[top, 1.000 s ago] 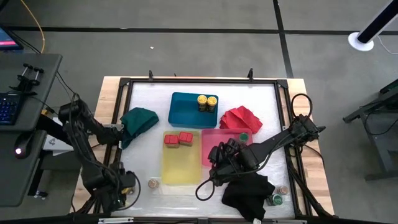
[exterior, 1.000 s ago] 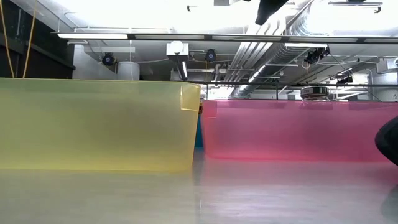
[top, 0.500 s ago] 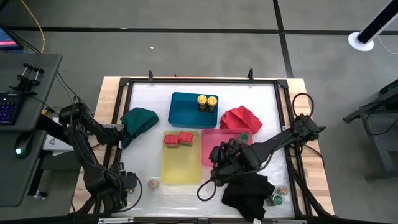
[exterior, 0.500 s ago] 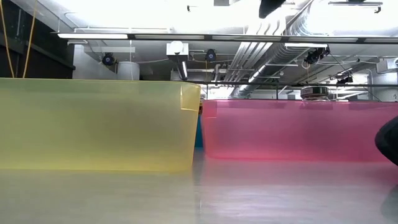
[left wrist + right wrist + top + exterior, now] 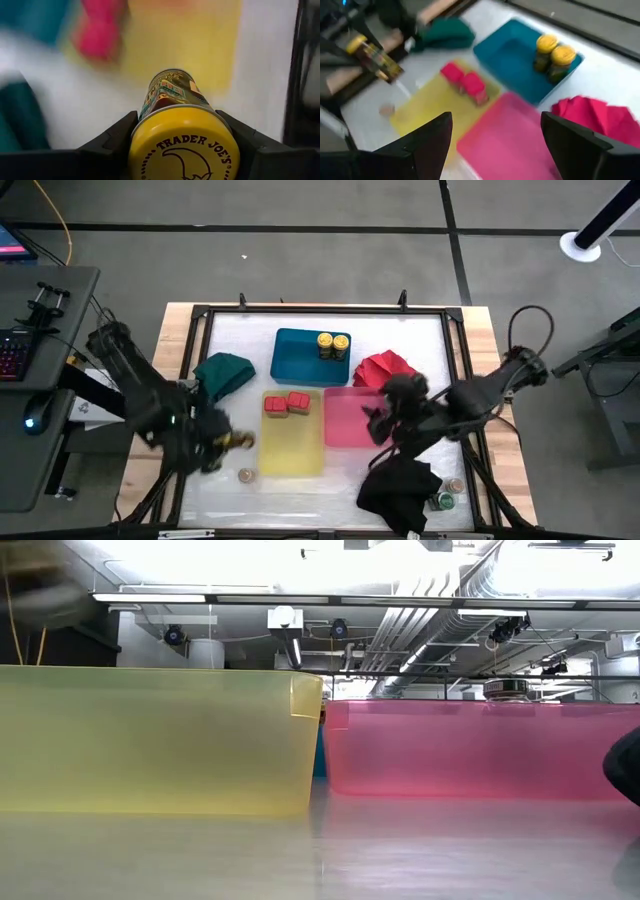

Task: Sort spices by type
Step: Put the yellow spice bottle into the blue bin

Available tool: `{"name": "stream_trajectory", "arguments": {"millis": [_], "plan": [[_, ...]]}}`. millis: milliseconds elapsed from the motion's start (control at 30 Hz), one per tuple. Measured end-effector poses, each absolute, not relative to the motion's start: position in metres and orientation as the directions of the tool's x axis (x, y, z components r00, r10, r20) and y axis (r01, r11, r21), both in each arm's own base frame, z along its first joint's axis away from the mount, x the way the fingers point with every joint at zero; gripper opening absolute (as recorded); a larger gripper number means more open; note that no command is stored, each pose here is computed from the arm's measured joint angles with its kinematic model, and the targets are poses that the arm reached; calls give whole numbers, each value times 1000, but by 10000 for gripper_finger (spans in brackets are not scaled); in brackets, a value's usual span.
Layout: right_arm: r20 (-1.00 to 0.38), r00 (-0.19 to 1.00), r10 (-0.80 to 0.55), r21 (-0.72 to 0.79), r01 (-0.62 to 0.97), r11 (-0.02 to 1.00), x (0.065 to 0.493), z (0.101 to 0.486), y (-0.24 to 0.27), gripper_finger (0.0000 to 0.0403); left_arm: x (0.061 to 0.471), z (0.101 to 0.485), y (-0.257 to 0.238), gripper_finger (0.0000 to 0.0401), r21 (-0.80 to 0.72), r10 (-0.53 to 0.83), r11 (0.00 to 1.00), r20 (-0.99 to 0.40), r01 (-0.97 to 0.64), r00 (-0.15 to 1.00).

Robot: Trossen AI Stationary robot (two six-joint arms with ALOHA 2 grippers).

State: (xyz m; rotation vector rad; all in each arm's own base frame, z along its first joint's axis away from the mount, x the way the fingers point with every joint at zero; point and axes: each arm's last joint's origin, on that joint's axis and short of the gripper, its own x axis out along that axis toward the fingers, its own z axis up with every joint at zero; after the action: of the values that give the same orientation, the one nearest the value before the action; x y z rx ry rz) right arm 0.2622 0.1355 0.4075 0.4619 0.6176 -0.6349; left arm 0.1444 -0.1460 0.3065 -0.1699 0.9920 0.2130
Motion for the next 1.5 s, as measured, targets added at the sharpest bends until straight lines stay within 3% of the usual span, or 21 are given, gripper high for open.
{"name": "stream_trajectory", "arguments": {"millis": [133,267,400,633,967,1300,1500], "plan": [[-605,655,-452,255,698,670,250,422,120,300,180,327,-99,192,35,219,956,-747,-293,628],[-600,638,-483,242,720,650,248,426,105,300,220,334,-40,192,66,310,922,-715,-381,626],[-618,602,-506,146,720,678,254,426,89,300,250,329,23,192,26,356,872,-719,-489,597],[-651,536,-538,-68,664,744,264,425,55,300,290,299,98,192,-27,299,813,-837,-581,458],[-697,464,-547,-218,589,778,267,423,24,300,343,258,130,192,116,329,817,-899,-565,290],[-713,443,-543,-194,620,760,267,422,16,300,364,225,139,193,216,313,886,-931,-410,187],[-713,439,-547,-166,653,739,268,422,14,300,367,222,140,252,252,320,918,-927,-305,198]]}}
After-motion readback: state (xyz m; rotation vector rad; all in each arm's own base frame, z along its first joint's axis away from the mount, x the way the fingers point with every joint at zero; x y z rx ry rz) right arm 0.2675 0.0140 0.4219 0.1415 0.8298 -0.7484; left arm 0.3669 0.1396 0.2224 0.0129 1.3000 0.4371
